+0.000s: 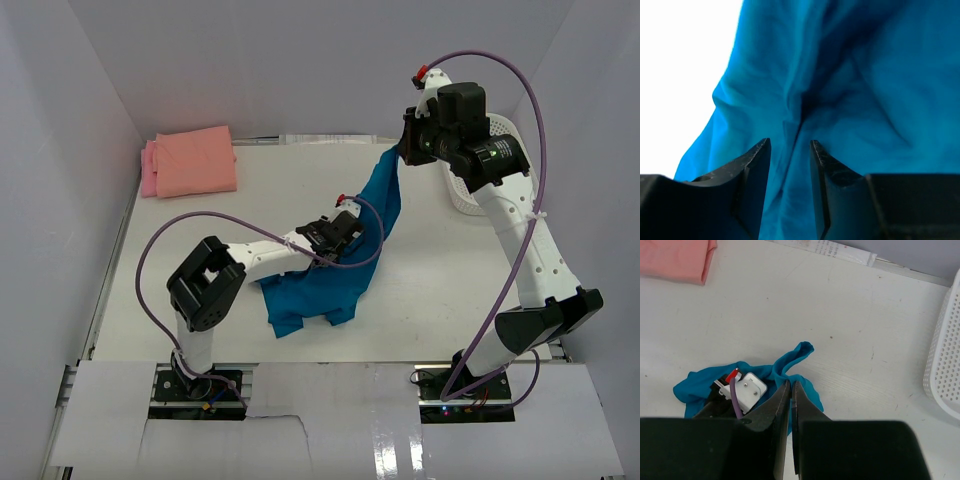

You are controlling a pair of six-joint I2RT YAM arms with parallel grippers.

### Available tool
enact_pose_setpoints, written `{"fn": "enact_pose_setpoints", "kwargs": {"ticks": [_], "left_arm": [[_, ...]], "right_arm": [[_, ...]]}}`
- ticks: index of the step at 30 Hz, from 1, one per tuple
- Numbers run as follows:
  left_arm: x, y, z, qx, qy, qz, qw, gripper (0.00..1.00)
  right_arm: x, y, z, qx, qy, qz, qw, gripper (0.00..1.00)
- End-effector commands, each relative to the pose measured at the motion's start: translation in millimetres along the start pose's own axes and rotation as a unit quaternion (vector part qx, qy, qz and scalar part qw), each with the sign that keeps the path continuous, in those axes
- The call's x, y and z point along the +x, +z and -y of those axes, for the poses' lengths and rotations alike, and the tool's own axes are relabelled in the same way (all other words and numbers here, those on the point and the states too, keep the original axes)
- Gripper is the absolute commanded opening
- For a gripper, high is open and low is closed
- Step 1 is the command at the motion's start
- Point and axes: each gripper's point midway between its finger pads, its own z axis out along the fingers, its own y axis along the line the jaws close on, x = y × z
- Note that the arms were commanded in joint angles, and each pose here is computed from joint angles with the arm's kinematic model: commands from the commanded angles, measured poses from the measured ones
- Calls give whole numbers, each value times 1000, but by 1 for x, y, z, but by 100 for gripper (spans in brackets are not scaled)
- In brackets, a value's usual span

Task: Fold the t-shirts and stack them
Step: Flatten out the tshirt

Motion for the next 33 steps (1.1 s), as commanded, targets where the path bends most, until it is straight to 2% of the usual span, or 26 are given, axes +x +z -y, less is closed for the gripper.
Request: {"fn": "enact_pose_setpoints", "kwargs": {"ticks": [1, 9, 14, 16, 19, 20, 22, 23, 26, 29, 33], "left_arm": [[-29, 2, -2, 6, -23, 30, 999, 47], [-36, 15, -9, 1, -37, 34, 999, 48], [-31, 22, -6, 11, -37, 24, 999, 45], [-30, 23, -5, 13, -37, 21, 999, 38], [-28, 26, -7, 13, -41, 17, 999, 33], [-29, 27, -8, 13, -42, 18, 999, 27], [-28, 27, -10, 13, -43, 16, 999, 21], [-31, 25, -10, 14, -46, 18, 999, 13], [-39, 19, -14, 19, -55, 15, 998, 0], [-49, 1, -18, 35, -65, 1, 997, 0], [-94, -42, -46, 73, -103, 14, 992, 0]], "right_arm": [[-16, -7, -1, -6, -4, 32, 999, 8], [-13, -4, -1, -7, -5, 27, 1000, 8], [-14, -4, -2, -8, -5, 28, 1000, 8], [-13, -3, 0, -6, -5, 27, 1000, 8], [-13, -3, -1, -7, -4, 27, 1000, 8], [-13, -3, -1, -7, -4, 27, 1000, 8], [-15, -3, -1, -7, -4, 28, 1000, 8], [-16, -4, 0, -4, -4, 30, 1000, 8], [-19, -5, -1, -6, -5, 34, 999, 8], [-19, -3, 2, -2, -3, 31, 999, 8], [-15, 7, 10, 2, 1, 25, 1000, 8]]}}
